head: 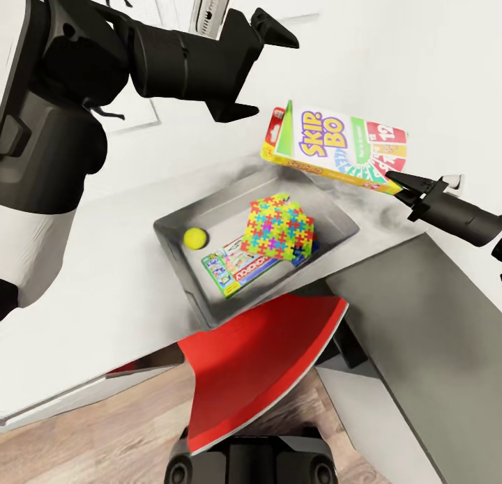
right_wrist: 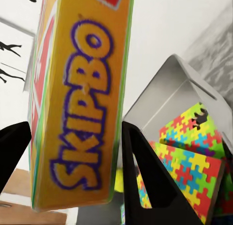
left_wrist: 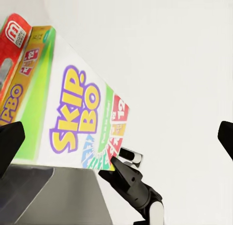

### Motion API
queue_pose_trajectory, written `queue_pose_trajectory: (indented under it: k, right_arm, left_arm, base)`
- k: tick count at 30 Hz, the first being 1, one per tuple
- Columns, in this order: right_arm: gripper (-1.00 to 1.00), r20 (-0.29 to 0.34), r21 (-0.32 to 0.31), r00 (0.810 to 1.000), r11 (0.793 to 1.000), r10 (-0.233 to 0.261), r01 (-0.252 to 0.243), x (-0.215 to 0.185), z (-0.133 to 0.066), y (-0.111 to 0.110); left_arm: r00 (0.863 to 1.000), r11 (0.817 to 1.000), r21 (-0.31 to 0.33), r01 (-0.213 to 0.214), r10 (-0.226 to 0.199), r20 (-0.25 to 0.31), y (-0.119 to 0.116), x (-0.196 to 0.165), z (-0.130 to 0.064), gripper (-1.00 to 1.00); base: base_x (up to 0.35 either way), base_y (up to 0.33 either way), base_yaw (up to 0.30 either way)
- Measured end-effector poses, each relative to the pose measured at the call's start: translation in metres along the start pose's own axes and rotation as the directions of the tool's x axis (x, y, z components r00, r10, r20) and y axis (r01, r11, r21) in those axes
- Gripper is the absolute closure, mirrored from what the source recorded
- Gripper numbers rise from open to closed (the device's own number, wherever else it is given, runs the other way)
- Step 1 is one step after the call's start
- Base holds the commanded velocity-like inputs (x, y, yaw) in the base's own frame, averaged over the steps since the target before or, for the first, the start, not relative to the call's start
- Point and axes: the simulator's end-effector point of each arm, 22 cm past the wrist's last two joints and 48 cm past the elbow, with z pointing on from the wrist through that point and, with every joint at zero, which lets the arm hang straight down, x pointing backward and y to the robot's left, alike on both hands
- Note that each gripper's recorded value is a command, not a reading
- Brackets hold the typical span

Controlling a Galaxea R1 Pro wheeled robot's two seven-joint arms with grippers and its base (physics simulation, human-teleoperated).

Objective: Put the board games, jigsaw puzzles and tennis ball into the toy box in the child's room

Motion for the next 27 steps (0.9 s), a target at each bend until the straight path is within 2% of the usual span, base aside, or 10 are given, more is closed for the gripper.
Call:
queue_pose_trajectory:
  k: [12,19,27]
  right_arm:
    - [1.0,-0.002,0.005,1.0,1.0,-0.008,0.008,-0.0027,-0.003,0.001]
    - [1.0,-0.005,0.009,1.0,1.0,-0.007,0.007,-0.0025,-0.0033,0.0005]
    - [1.0,-0.055,0.02,0.998,1.0,0.006,-0.005,0.0065,-0.0061,-0.0011]
  left_arm:
    - [1.0,1.0,0.001,-0.004,0.004,0.001,-0.0021,-0.0002,-0.001,-1.0]
    - [1.0,1.0,0.001,-0.003,0.003,0.0,-0.0017,0.0003,-0.0007,-1.0]
    - [1.0,1.0,0.0,-0.004,0.004,-0.001,-0.0018,0.0007,-0.0006,-1.0]
  base:
    - [-0.025,-0.01,0.243]
    - [-0.204,-0.09,0.067]
    - [-0.222,-0.107,0.017]
